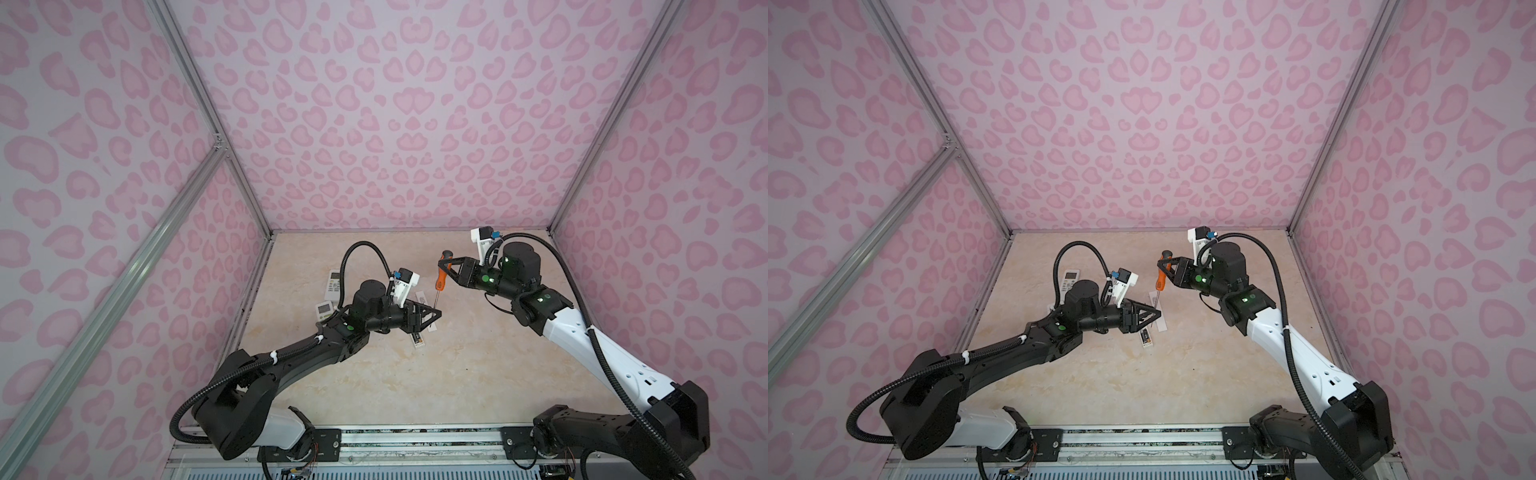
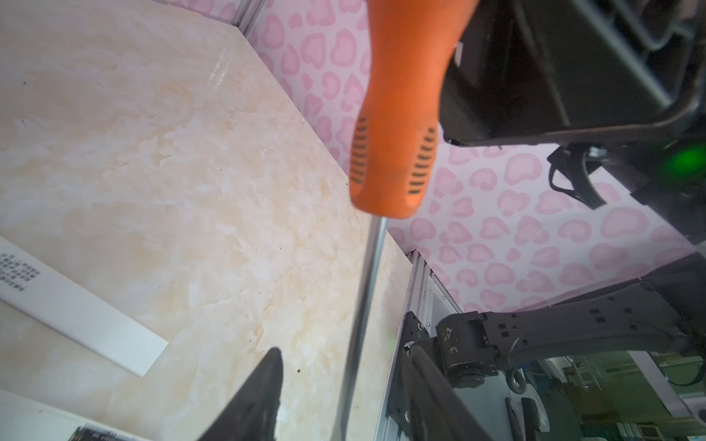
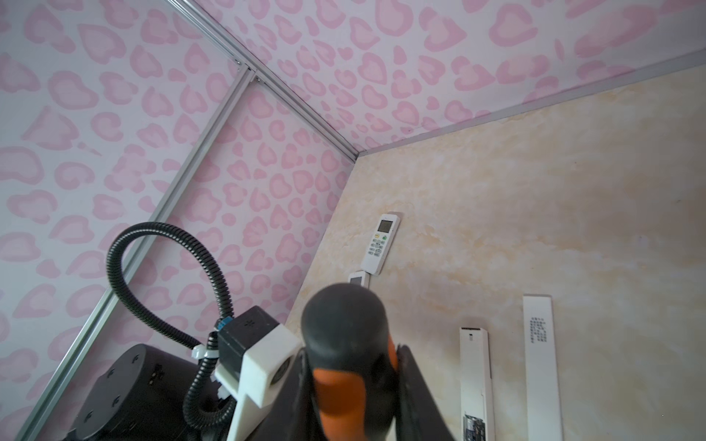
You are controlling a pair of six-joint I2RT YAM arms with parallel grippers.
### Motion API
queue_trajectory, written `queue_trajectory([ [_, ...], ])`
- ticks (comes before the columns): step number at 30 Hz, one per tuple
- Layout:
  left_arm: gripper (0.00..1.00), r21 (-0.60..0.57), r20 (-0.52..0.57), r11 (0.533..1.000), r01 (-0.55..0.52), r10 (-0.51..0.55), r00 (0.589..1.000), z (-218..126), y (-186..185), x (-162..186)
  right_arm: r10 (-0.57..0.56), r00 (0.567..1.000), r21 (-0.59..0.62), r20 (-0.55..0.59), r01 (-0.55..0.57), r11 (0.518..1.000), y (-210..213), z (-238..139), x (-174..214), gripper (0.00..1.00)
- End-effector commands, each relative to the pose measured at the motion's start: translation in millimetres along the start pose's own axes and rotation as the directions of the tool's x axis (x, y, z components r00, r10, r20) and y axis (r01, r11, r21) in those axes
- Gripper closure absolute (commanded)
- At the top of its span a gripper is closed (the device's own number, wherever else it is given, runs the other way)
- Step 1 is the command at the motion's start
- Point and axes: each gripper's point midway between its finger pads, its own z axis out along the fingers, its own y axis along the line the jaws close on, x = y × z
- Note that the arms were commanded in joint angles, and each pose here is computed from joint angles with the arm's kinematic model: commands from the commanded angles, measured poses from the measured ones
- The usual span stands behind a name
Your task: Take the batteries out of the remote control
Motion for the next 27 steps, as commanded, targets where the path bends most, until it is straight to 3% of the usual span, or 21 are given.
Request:
queue_trajectory([
  [1, 0.48, 0.126, 0.027, 0.991, -0.052, 0.049, 0.998, -5, -29, -12, -0.057, 0.998, -0.103, 0.018, 0.058, 0.993, 23, -1, -8, 0.96],
  [4, 0.55, 0.160, 0.016, 0.986, -0.049, 0.047, 0.999, -6, -34, -12, -0.062, 0.998, -0.124, 0.021, 0.064, 0.990, 27, -2, -10, 0.96],
  [8, 0.85, 0.176, 0.028, 0.983, -0.050, 0.046, 0.999, -9, -37, -17, -0.062, 0.998, -0.172, 0.023, 0.066, 0.983, 36, -3, -13, 0.95],
  [10, 0.96, 0.165, 0.040, 0.985, -0.060, 0.054, 0.998, -11, -36, -19, -0.054, 0.998, -0.152, 0.027, 0.058, 0.987, 34, -4, -14, 0.82],
  [13, 0.96, 0.090, 0.070, 0.993, -0.071, 0.065, 0.995, -14, -25, -24, -0.019, 0.999, -0.040, 0.027, 0.020, 0.999, 18, -7, -15, 0.55],
  [16, 0.96, -0.064, 0.098, 0.995, -0.079, 0.085, 0.992, -17, -2, -29, -0.016, 1.000, 0.096, -0.016, 0.017, 0.995, 6, -7, -5, 0.37],
  [18, 0.96, -0.181, 0.089, 0.977, -0.115, 0.132, 0.987, -18, 11, -28, 0.006, 0.999, 0.164, -0.040, 0.001, 0.986, -1, -6, 0, 0.34],
  [22, 0.96, -0.410, -0.001, 0.884, -0.224, 0.245, 0.969, -25, 29, -25, 0.028, 0.996, 0.210, -0.082, -0.010, 0.978, -3, 0, 7, 0.29],
  [27, 0.96, -0.515, -0.111, 0.782, -0.351, 0.345, 0.932, -30, 31, -27, 0.040, 0.992, 0.253, -0.121, -0.008, 0.967, -5, 7, 9, 0.29],
])
